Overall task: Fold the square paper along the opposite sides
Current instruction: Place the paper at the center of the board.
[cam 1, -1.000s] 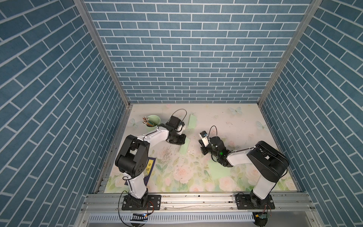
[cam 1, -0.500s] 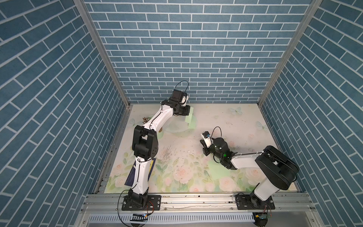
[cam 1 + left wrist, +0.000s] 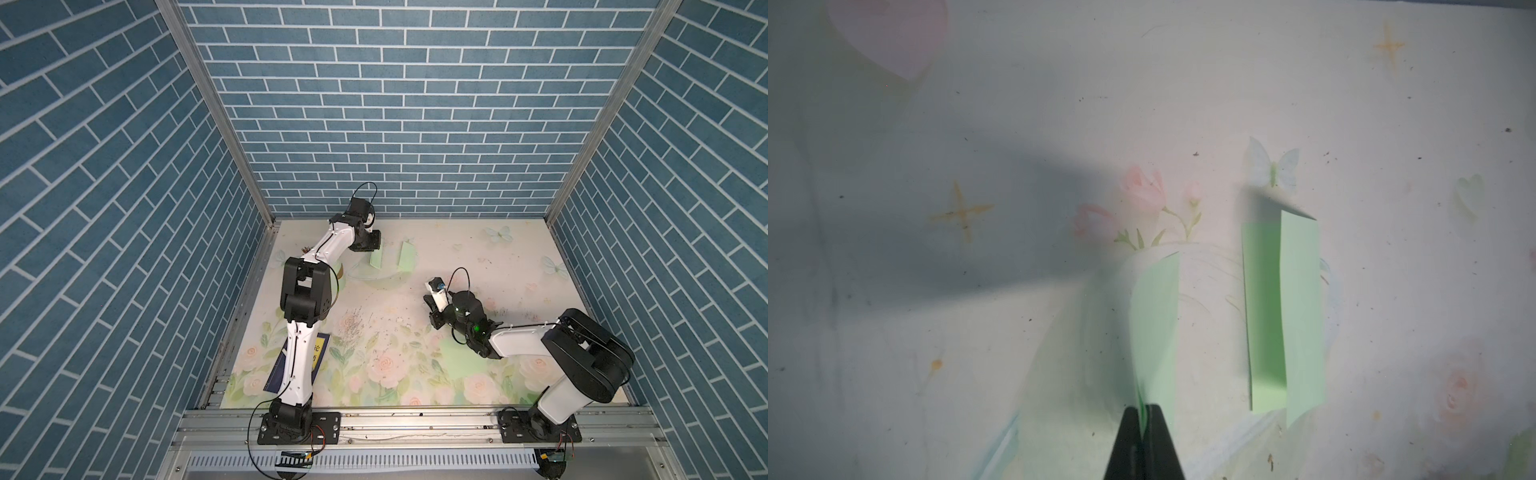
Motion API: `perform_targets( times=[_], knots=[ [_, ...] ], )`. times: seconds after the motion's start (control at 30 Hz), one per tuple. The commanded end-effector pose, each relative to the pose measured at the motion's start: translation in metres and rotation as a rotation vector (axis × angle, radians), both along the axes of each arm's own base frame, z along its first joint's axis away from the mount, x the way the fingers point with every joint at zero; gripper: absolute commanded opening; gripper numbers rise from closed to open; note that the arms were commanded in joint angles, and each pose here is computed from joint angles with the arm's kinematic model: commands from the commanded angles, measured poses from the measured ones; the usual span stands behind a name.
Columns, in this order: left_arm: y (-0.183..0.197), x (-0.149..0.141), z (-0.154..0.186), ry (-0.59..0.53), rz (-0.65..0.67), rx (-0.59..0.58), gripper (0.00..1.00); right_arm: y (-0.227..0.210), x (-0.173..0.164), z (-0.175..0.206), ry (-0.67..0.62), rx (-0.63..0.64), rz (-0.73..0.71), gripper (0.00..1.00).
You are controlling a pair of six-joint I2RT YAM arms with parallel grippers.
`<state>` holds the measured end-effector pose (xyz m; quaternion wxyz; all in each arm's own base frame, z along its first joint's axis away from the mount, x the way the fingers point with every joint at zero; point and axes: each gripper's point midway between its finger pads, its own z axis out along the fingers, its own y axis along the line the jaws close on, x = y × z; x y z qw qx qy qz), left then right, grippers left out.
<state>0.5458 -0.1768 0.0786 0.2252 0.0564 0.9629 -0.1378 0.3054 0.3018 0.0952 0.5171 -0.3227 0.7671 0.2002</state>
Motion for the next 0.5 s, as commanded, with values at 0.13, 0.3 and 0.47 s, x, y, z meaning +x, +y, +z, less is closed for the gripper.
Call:
perform_targets(
  times=[0.13, 0.3, 0.47],
  knots=[
    [-0.003, 0.004, -0.025, 0.041, 0.017, -0.006, 0.18, 0.005, 0.001, -0.003, 0.002, -0.013, 0.022, 0.0],
    [-0.004, 0.006, -0.035, 0.056, 0.036, -0.014, 0.28, 0.007, 0.001, -0.003, 0.005, -0.011, 0.027, 0.0],
    [-0.002, 0.006, -0.04, 0.068, 0.061, -0.011, 0.42, 0.007, 0.002, -0.003, 0.006, -0.012, 0.026, 0.0]
  ],
)
